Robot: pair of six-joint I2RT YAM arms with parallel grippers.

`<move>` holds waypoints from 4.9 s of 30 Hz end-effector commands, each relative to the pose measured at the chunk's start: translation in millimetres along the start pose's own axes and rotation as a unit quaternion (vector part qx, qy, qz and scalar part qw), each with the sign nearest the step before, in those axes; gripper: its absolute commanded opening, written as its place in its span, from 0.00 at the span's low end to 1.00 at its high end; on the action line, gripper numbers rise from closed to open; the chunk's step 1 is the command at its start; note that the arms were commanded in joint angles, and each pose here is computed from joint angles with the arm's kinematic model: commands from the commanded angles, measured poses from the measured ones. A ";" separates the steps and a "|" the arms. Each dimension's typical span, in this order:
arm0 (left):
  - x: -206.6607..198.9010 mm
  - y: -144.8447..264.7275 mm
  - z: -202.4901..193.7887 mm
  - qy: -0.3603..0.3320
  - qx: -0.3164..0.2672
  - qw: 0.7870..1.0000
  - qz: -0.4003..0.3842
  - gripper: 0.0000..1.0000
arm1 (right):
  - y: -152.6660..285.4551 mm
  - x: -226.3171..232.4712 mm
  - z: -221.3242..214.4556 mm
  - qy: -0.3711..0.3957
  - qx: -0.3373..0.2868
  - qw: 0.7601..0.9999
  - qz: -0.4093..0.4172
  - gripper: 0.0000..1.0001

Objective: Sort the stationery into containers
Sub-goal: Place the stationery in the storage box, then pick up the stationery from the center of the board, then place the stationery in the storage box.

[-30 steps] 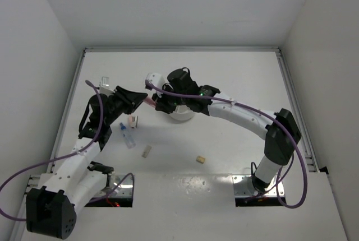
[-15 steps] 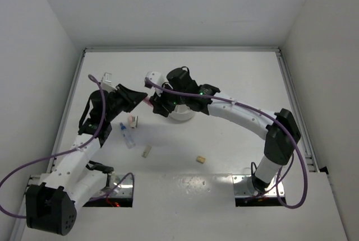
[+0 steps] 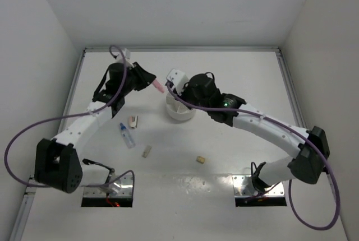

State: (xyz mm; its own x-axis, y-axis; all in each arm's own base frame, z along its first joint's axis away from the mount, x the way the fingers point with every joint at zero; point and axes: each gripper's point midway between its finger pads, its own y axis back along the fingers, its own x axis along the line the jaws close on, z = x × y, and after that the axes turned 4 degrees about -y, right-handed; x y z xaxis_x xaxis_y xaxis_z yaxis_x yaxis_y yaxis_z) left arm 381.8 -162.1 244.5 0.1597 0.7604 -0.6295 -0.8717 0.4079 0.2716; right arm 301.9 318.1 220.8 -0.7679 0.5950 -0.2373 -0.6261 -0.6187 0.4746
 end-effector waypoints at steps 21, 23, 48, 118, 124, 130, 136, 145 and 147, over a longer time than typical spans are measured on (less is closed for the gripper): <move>-5.5 -121.4 -42.7 -0.231 0.006 0.963 0.142 0.00 | 38.9 -113.1 -69.0 -0.017 0.022 0.979 -0.203 0.00; -3.9 -122.8 -44.8 -0.232 0.011 0.962 0.145 0.00 | 38.9 -114.7 -69.8 -0.018 0.022 0.979 -0.202 0.00; -64.9 -52.0 14.2 -0.223 -0.032 0.971 0.081 0.00 | 62.3 24.7 -122.2 0.021 0.116 0.970 0.214 0.04; 33.0 86.1 29.1 -0.236 -0.087 0.952 0.177 0.59 | 59.2 134.7 -278.0 0.154 0.425 0.848 0.277 0.19; 33.0 86.1 29.1 -0.236 -0.087 0.952 0.177 0.60 | 31.6 111.5 -214.7 0.153 0.342 0.902 0.212 0.05; 33.0 86.1 29.1 -0.236 -0.087 0.952 0.177 0.60 | -3.6 37.8 -106.3 0.138 0.208 0.968 0.012 0.04; 33.3 84.4 23.6 -0.237 -0.079 0.953 0.170 0.60 | -26.7 -3.5 -76.0 0.098 0.206 0.972 -0.060 0.04; 31.0 83.4 21.6 -0.238 -0.074 0.955 0.162 0.60 | -55.1 -36.9 -75.1 -0.018 0.243 0.968 -0.064 0.00; 29.8 83.0 20.6 -0.238 -0.072 0.956 0.158 0.60 | -52.7 -37.7 -76.8 -0.039 0.247 0.967 -0.051 0.00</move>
State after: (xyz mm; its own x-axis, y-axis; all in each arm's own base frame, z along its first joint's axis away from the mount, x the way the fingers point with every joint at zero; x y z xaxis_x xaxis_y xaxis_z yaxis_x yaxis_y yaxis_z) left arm 324.0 -96.5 254.3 0.0241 0.9929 -0.1168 -0.9521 0.0584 0.3001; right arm 356.3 289.2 122.6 -0.6941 0.6347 -0.3395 -0.5754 -0.2059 0.7915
